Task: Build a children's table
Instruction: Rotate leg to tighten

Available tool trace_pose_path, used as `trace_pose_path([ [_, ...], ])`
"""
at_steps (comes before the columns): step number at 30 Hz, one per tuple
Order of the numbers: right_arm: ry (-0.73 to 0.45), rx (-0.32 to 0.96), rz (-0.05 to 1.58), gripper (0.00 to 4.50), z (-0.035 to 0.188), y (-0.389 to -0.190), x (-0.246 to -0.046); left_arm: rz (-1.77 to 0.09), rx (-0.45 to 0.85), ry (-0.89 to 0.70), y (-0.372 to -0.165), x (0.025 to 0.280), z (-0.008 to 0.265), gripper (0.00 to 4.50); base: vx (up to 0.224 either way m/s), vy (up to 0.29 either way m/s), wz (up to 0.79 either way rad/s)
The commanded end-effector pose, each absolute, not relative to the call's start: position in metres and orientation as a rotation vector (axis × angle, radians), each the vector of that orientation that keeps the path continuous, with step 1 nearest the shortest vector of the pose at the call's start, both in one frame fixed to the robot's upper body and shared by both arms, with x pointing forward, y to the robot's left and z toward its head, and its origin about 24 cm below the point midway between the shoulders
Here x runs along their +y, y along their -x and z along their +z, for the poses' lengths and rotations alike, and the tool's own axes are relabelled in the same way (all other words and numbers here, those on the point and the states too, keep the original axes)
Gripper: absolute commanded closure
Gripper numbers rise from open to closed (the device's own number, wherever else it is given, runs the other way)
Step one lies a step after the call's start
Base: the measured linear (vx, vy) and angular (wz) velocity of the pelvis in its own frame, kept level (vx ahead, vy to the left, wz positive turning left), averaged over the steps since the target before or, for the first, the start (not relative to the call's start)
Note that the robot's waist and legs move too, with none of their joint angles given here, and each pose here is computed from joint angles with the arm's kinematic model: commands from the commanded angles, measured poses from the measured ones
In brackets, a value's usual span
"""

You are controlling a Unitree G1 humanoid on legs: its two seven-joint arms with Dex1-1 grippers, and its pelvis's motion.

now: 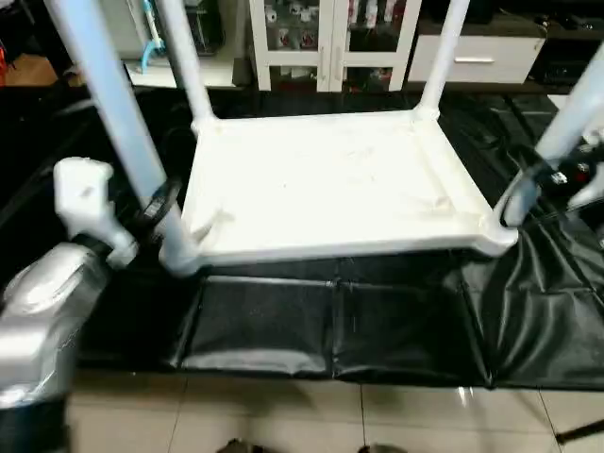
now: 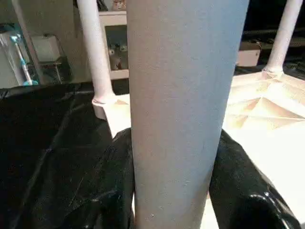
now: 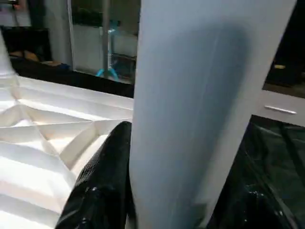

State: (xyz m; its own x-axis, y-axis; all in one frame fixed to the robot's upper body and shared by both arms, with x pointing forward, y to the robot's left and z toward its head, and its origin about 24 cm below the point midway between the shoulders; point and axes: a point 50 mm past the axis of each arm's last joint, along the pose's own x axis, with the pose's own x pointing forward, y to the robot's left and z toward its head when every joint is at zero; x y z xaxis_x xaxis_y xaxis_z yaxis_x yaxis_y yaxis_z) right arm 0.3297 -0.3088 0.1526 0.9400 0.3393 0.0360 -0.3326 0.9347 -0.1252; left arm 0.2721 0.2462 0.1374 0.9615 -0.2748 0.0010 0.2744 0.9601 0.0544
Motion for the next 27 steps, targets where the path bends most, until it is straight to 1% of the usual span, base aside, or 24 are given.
trace_pose_path([
  [1, 0.178, -0.082, 0.527, 2.75, 0.165, -0.324, -0.276, -0.384, -0.039, -0.091, -0.262, 0.238, 0.152, 2.62, 0.0, 0.0, 0.0],
  [3, 0.177, -0.082, 0.534, 2.75, 0.165, -0.32, -0.275, -0.372, -0.04, -0.096, -0.26, 0.241, 0.154, 2.62, 0.0, 0.0, 0.0],
  [4, 0.164, -0.077, 0.535, 2.75, 0.166, -0.312, -0.273, -0.337, -0.038, -0.113, -0.254, 0.25, 0.157, 2.62, 0.0, 0.0, 0.0],
  [7, 0.137, -0.066, 0.513, 2.75, 0.167, -0.299, -0.267, -0.239, -0.032, -0.15, -0.25, 0.266, 0.158, 2.62, 0.0, 0.0, 0.0],
  [10, 0.127, -0.062, 0.497, 2.75, 0.166, -0.293, -0.262, -0.205, -0.029, -0.151, -0.249, 0.27, 0.157, 2.62, 0.0, 0.0, 0.0],
  [11, 0.097, -0.051, 0.484, 2.75, 0.165, -0.289, -0.259, -0.192, -0.032, -0.15, -0.25, 0.269, 0.157, 2.62, 0.0, 0.0, 0.0],
  [12, 0.097, -0.051, 0.484, 2.75, 0.165, -0.289, -0.259, -0.192, -0.032, -0.15, -0.25, 0.269, 0.157, 2.62, 0.0, 0.0, 0.0],
  [13, 0.062, -0.023, 0.484, 2.75, 0.162, -0.286, -0.257, -0.137, -0.03, -0.154, -0.255, 0.271, 0.156, 2.62, 0.0, 0.0, 0.0],
  [14, 0.048, -0.01, 0.487, 2.44, 0.161, -0.284, -0.256, -0.116, -0.028, -0.16, -0.258, 0.272, 0.155, 2.62, 0.0, 0.0, 0.0],
  [15, 0.03, -0.002, 0.491, 2.44, 0.16, -0.283, -0.256, -0.101, -0.027, -0.167, -0.26, 0.272, 0.155, 2.62, 0.0, 0.0, 0.0],
  [16, 0.03, -0.002, 0.491, 2.25, 0.16, -0.283, -0.256, -0.101, -0.027, -0.167, -0.26, 0.272, 0.155, 2.62, 0.0, 0.0, 0.0],
  [17, 0.021, -0.01, 0.451, 2.12, 0.162, -0.284, -0.259, -0.087, -0.044, -0.161, -0.263, 0.272, 0.156, 2.62, 0.0, 0.0, 0.0],
  [19, 0.002, -0.028, 0.432, 2.11, 0.165, -0.284, -0.259, -0.067, -0.058, -0.162, -0.267, 0.273, 0.157, 2.62, 0.0, 0.0, 0.0],
  [22, -0.01, -0.04, 0.434, 1.78, 0.167, -0.284, -0.257, -0.058, -0.068, -0.175, -0.271, 0.273, 0.159, 2.62, 0.0, 0.0, 0.0],
  [24, -0.022, -0.052, 0.452, 1.64, 0.17, -0.281, -0.253, -0.076, -0.069, -0.163, -0.274, 0.27, 0.16, 2.62, 0.0, 0.0, 0.0],
  [25, -0.026, -0.057, 0.451, 1.49, 0.171, -0.28, -0.252, -0.083, -0.07, -0.157, -0.274, 0.269, 0.16, 2.62, 0.0, 0.0, 0.0],
  [26, -0.038, -0.071, 0.45, 1.49, 0.174, -0.279, -0.252, -0.09, -0.07, -0.146, -0.274, 0.268, 0.16, 2.62, 0.0, 0.0, 0.0],
  [27, -0.038, -0.087, 0.434, 1.29, 0.176, -0.278, -0.254, -0.095, -0.071, -0.135, -0.274, 0.267, 0.159, 2.62, 0.0, 0.0, 0.0],
])
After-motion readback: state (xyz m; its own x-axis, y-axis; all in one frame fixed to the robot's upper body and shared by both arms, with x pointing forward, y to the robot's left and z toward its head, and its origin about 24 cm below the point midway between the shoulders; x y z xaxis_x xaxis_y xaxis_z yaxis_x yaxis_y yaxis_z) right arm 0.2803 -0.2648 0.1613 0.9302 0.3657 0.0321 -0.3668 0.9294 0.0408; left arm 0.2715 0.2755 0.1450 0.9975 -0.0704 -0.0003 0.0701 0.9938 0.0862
